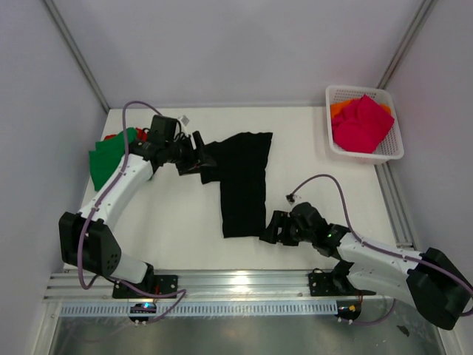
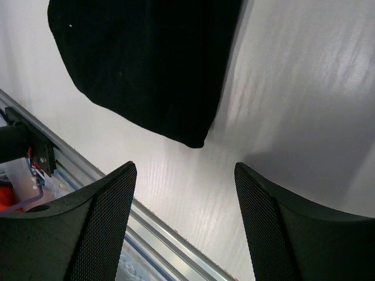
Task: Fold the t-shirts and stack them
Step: Grab one side of the 2/3 rectangular tshirt with both arms
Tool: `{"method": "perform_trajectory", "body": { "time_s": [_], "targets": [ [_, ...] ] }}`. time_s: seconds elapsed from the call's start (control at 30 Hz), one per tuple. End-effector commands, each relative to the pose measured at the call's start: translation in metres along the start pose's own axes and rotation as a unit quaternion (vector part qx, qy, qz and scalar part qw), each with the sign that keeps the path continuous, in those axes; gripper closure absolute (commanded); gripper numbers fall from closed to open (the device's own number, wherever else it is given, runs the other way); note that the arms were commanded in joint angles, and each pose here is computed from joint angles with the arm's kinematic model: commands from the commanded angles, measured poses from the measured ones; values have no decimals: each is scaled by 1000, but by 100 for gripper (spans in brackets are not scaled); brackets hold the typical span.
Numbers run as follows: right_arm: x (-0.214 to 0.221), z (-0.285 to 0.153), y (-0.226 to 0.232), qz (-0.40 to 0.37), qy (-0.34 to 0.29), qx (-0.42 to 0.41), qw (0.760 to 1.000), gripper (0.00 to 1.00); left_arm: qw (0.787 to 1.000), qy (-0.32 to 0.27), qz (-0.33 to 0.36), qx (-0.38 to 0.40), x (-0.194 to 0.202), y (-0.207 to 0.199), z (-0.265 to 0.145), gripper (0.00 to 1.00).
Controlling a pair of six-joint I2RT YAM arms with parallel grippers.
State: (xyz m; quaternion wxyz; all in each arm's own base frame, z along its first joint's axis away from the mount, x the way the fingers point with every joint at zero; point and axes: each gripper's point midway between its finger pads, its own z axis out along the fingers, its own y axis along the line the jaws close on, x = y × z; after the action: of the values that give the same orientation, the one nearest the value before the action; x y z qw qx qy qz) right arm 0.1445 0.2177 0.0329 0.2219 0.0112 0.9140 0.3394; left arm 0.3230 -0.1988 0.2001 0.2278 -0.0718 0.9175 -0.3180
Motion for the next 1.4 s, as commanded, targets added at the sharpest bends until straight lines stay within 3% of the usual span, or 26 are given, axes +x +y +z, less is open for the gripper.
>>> {"method": "perform_trajectory", "body": {
  "time_s": [0.0, 0.47, 0.57, 0.6, 0.63, 0.77, 1.13, 1.37],
  "targets": [
    [-11, 9, 19, -2, -21, -46, 999, 27, 1000, -6, 15, 9, -7, -10, -7, 33],
    [-11, 39, 27, -2, 10, -56, 998, 28, 999, -15, 35, -15, -8, -3, -18, 34],
    [-13, 40, 30, -6, 13, -60, 998, 39, 999, -17, 37, -15, -9, -3, -17, 34],
    [-14, 41, 32, -9, 12, -61, 998, 52, 999, -18, 37, -15, -10, -3, -17, 34],
    [-14, 41, 33, -12, 13, -63, 998, 60, 999, -17, 37, -15, -9, -3, -17, 34],
    [-13, 43, 36, -18, 24, -70, 997, 82, 999, -18, 36, -16, -10, -2, -15, 34],
    [-11, 44, 39, -22, 27, -83, 996, 97, 999, 25, 5, -47, 37, 40, 2, 34],
    [-20, 35, 52, -31, 15, -97, 995, 97, 997, 59, -43, -33, 79, 54, 6, 34]
  ]
}}
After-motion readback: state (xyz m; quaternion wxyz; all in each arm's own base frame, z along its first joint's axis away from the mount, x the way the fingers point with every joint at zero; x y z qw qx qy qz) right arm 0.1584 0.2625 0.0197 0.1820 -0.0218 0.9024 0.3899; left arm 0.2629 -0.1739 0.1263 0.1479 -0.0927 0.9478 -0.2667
